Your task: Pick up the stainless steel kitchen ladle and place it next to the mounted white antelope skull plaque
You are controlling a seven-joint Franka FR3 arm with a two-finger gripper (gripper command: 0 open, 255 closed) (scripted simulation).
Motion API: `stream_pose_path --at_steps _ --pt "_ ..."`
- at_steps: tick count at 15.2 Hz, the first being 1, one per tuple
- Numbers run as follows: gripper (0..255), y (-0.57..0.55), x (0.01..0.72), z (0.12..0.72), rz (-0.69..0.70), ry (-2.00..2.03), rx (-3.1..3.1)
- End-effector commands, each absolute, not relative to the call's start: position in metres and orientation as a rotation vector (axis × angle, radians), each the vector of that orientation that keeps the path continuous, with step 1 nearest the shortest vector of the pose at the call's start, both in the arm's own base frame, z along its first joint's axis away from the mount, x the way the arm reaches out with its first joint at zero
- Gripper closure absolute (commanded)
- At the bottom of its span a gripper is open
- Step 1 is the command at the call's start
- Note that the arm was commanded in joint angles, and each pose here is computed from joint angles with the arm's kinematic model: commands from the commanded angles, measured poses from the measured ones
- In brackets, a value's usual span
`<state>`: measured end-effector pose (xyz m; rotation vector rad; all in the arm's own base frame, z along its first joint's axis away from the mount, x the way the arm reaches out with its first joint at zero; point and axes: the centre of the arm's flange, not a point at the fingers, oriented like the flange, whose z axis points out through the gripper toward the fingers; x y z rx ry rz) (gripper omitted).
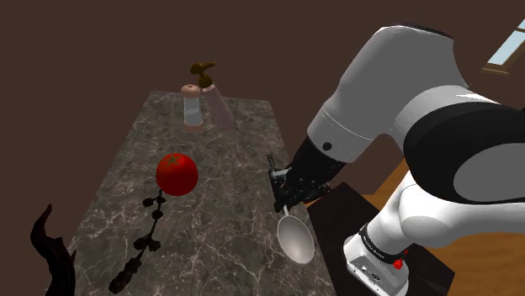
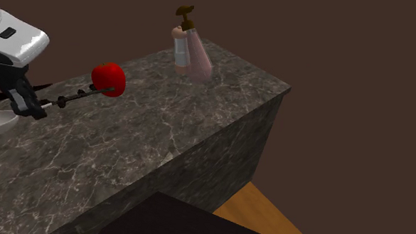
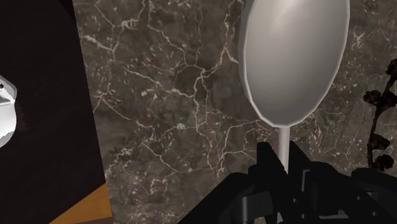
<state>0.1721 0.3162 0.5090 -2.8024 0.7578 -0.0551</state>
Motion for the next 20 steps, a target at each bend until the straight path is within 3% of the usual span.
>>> stream_pose_path --at_steps 1,20 --pt "255 0.316 0.172 0.499 -0.056 0.758 -2.802" --pt "255 0.316 0.172 0.399 -0.056 0.758 -2.802"
